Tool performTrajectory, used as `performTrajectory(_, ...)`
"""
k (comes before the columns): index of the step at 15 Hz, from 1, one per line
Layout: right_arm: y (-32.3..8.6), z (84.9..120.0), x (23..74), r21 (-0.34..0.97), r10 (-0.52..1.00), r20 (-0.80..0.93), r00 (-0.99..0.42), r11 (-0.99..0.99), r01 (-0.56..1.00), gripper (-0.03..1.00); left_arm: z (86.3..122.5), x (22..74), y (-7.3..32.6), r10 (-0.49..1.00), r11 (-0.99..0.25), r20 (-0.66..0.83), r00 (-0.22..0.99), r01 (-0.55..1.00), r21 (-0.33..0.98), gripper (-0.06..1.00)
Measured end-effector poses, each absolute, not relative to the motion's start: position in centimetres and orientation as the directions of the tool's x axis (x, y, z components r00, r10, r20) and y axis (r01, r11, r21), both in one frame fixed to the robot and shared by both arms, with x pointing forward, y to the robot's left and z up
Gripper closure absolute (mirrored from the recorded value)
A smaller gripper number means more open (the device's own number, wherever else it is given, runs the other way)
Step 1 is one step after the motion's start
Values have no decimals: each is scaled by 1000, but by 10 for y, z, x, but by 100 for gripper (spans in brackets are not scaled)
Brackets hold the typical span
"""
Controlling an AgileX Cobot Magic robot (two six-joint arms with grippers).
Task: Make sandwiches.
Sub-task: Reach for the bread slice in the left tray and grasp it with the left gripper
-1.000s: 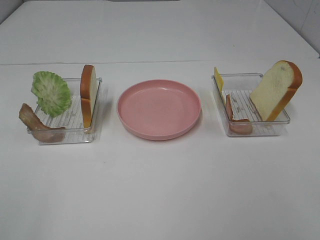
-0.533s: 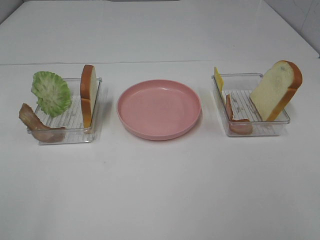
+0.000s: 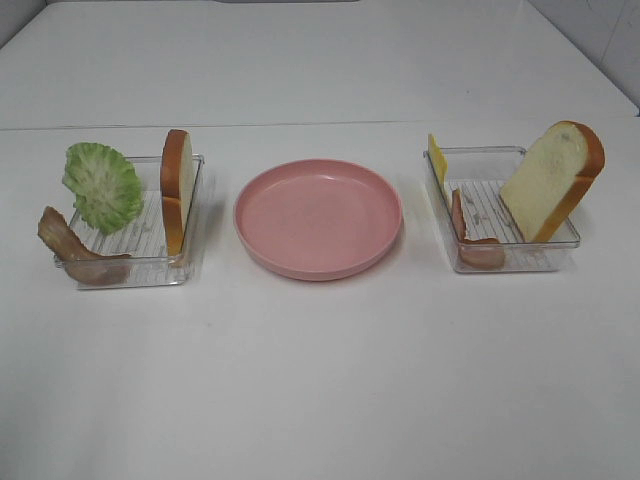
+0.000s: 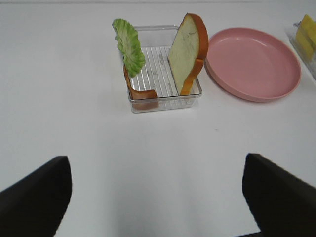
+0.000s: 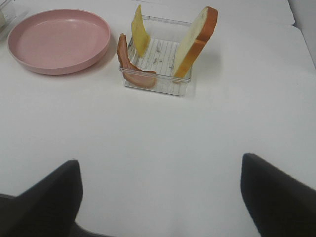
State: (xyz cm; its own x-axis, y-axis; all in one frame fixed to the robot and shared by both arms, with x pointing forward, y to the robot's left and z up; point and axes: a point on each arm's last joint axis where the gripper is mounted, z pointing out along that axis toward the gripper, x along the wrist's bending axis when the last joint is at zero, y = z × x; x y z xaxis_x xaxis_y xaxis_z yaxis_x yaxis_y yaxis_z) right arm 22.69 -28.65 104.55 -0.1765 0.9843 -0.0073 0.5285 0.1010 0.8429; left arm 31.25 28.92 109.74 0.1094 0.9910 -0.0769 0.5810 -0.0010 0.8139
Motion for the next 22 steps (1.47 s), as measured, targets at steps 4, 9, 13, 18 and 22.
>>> performTrajectory(4, -287, 1045, 227, 843, 984, -7, -176, 101, 529, 20, 1120, 386, 291, 990, -12, -88, 106, 699, 715, 8)
performTrajectory(9, -287, 1045, 227, 843, 984, -7, -176, 101, 529, 20, 1135, 487, 293, 988, -38, -98, 122, 795, 605, 8)
performTrajectory(13, -287, 1045, 227, 843, 984, -7, -176, 101, 529, 20, 1120, 557, 273, 982, -71, -124, 146, 878, 474, 8)
performTrajectory(18, -287, 1045, 227, 843, 984, -7, -176, 101, 529, 20, 1101, 603, 226, 990, -80, -80, 118, 926, 368, 8)
performTrajectory(22, -287, 1045, 227, 843, 984, -7, -176, 101, 529, 20, 1075, 628, 178, 988, -116, -60, 140, 948, 295, 8)
